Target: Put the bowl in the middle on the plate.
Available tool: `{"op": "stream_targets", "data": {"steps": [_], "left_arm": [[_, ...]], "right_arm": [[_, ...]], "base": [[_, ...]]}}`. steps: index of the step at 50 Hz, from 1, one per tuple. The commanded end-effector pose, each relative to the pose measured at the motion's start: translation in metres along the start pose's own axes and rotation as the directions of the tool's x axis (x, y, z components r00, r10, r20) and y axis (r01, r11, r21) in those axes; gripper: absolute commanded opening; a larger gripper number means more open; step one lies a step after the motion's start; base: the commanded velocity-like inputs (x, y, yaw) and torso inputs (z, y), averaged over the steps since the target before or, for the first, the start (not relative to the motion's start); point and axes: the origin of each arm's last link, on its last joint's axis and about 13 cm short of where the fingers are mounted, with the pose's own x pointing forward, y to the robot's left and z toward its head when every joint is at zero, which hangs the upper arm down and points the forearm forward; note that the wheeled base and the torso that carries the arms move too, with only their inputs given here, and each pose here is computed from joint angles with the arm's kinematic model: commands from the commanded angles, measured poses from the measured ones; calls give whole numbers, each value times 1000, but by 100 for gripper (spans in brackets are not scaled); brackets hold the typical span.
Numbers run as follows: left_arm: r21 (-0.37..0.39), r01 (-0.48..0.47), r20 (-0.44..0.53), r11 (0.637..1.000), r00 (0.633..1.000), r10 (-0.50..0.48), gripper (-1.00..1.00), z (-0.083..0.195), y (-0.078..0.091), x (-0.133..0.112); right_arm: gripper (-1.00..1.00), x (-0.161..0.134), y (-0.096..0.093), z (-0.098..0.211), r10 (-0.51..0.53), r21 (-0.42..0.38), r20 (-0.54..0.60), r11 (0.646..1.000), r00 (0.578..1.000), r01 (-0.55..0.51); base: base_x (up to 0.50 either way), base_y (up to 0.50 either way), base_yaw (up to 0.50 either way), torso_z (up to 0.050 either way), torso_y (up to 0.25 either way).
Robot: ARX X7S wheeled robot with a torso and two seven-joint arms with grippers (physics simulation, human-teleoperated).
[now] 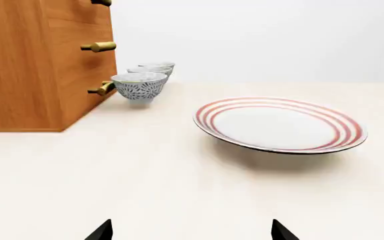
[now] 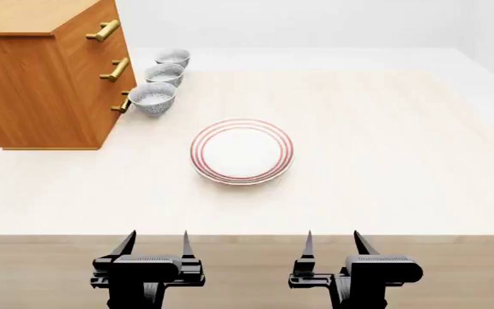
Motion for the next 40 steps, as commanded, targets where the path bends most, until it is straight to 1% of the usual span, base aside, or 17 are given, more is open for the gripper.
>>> {"op": "stream_targets", "data": {"steps": [1, 3, 6, 7, 9, 11, 12, 13, 16, 17, 18, 19, 23, 24, 29, 31, 40], "left_arm": [[62, -36, 2, 997, 999, 36, 100, -1, 0, 0], [39, -29, 3, 999, 1000, 29, 100, -1, -1, 0], [41, -20, 8, 999, 1000, 20, 100, 1, -2, -1], [19, -28, 20, 999, 999, 27, 100, 2, -1, -1], [63, -33, 17, 997, 999, 32, 100, 0, -1, 0], [39, -41, 14, 998, 999, 41, 100, 1, 0, 0], [41, -32, 18, 999, 999, 31, 100, 1, 0, 0], [66, -65, 28, 996, 998, 64, 100, 1, 0, 0], [51, -56, 30, 997, 998, 55, 100, 3, 2, -1], [46, -48, 37, 998, 998, 46, 100, 7, 3, -2], [58, -42, 57, 997, 998, 38, 100, 15, 3, -4], [75, -40, 78, 996, 996, 34, 100, 21, 4, -6], [67, -35, 127, 997, 992, 27, 100, 40, 6, -15], [83, -51, 139, 995, 990, 39, 100, 48, 6, -19], [67, -52, 190, 996, 981, 39, 100, 67, 6, -29], [59, -56, 227, 997, 973, 42, 100, 77, 6, -34], [62, -84, 350, 995, 935, 57, 100, 116, 7, -62]], "right_arm": [[100, -1, 1, 1, 6, -14, 6, 1000, 1000, -6], [100, -1, 1, 1, 7, -17, 8, 1000, 1000, -7], [100, -2, 2, 2, 14, -16, 9, 1000, 1000, -14], [100, -2, 2, 2, 13, -17, 10, 1000, 1000, -13], [100, -1, 2, 0, 14, -16, 7, 1000, 1000, -14], [100, -2, 2, 1, 12, -12, 8, 1000, 1000, -12], [100, -2, 1, 1, 11, -13, 8, 1000, 1000, -11], [100, -2, 1, 1, 8, -8, 11, 1000, 1000, -8], [100, -3, 0, 6, 3, 12, 30, 1000, 1000, -3], [100, -3, -1, 11, 2, 25, 52, 1000, 999, -3], [100, -5, -2, 18, -4, 9, 71, 1000, 997, 4], [100, -7, -2, 24, -2, 31, 80, 1000, 997, -1], [100, -13, -3, 41, -12, 21, 134, 1000, 991, 10], [100, -16, -3, 48, -8, 37, 147, 999, 989, 3], [100, -24, -4, 67, -15, 38, 206, 999, 979, 8], [100, -29, -5, 79, -18, 60, 239, 998, 971, 4], [100, -51, -6, 114, -23, 76, 346, 997, 938, -3]], "base": [[0, 0, 0, 0, 0], [0, 0, 0, 0, 0], [0, 0, 0, 0, 0], [0, 0, 0, 0, 0], [0, 0, 0, 0, 0], [0, 0, 0, 0, 0], [0, 0, 0, 0, 0], [0, 0, 0, 0, 0], [0, 0, 0, 0, 0], [0, 0, 0, 0, 0], [0, 0, 0, 0, 0], [0, 0, 0, 0, 0], [0, 0, 0, 0, 0], [0, 0, 0, 0, 0], [0, 0, 0, 0, 0], [0, 0, 0, 0, 0], [0, 0, 0, 0, 0]]}}
